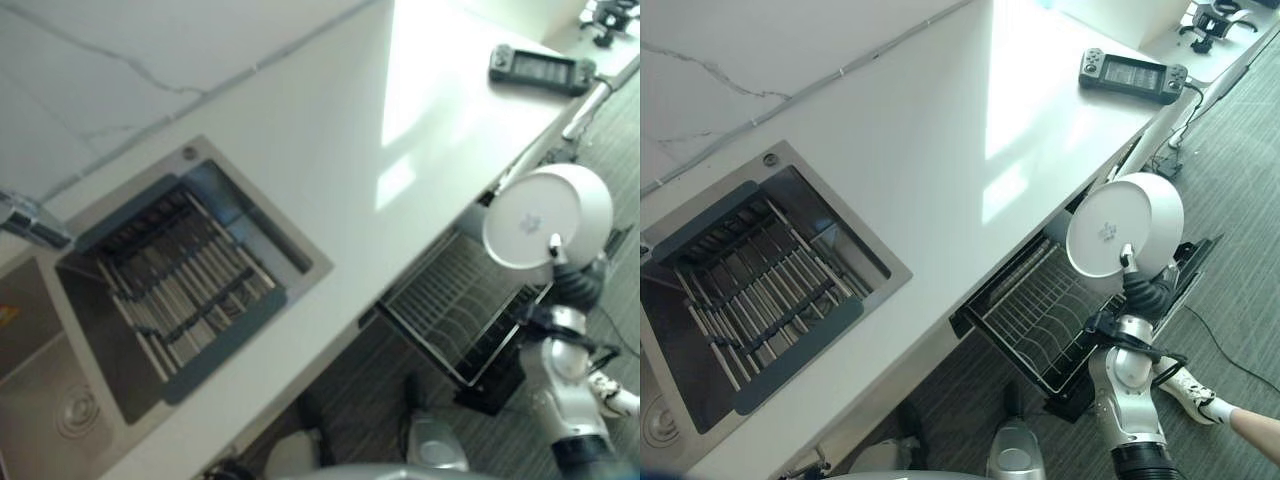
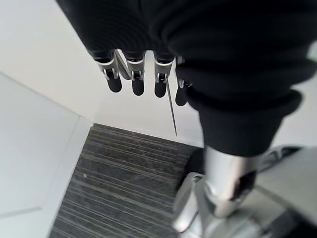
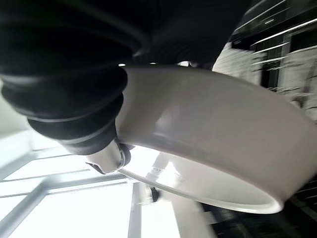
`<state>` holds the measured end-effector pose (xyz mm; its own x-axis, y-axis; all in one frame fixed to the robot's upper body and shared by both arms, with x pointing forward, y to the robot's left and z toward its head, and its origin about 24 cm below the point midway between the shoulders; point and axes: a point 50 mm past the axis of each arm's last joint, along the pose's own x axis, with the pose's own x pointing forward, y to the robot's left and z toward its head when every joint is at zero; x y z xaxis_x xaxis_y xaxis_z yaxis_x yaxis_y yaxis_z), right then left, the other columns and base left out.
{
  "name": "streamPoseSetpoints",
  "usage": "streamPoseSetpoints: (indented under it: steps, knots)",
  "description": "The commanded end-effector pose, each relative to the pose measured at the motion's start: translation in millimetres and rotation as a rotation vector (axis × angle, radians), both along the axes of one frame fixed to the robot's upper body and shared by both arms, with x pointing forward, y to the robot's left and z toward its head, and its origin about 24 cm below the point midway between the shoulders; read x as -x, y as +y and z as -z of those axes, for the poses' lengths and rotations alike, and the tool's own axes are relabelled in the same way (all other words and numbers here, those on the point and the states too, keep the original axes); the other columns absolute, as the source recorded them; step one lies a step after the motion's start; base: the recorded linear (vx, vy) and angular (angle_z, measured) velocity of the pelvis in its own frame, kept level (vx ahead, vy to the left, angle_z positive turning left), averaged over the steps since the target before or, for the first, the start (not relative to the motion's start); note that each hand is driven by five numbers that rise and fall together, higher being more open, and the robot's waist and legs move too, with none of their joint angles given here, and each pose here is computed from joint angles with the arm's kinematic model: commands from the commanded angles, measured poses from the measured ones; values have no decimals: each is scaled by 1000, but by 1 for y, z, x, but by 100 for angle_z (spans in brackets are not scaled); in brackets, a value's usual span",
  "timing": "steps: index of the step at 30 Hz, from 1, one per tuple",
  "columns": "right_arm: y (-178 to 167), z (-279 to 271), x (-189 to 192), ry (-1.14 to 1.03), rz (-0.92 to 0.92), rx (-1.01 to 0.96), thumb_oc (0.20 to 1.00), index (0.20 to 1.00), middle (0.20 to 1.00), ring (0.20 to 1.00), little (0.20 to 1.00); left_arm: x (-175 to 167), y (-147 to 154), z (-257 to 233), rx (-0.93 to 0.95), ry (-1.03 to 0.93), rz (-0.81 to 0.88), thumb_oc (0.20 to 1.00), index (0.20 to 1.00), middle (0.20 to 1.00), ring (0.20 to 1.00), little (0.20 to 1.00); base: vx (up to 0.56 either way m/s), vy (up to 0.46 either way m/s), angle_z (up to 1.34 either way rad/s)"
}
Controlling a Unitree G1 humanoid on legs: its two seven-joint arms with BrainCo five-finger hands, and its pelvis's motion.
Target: Place the dishes in the dishwasher.
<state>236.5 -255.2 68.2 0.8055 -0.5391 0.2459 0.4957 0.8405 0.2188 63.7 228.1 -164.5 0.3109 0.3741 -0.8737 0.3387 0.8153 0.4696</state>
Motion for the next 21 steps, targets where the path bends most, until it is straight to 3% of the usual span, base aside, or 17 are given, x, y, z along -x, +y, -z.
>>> streamPoseSetpoints:
  steps: [1, 5, 13, 21]
  knots:
    - [3, -41, -3, -254, 24, 29, 200, 200, 200, 200, 200, -11, 20, -5, -24, -29, -141, 1000, 1000, 1000, 1000, 1000, -16, -45, 21]
    - [1, -19, -3, -176, 76, 1, 200, 200, 200, 200, 200, 1, 20, -2, 27, 3, -303, 1000, 1000, 1000, 1000, 1000, 1, -38, 25]
    - [8, 0, -14, -56, 13, 62, 200, 200, 200, 200, 200, 12, 12, 3, 178, 13, -671, 1000, 1000, 1000, 1000, 1000, -3, -17, 13]
    - [2, -4, -30, 10, 9, 150, 200, 200, 200, 200, 200, 3, 16, 1, 193, 5, -654, 1000, 1000, 1000, 1000, 1000, -17, -10, 15]
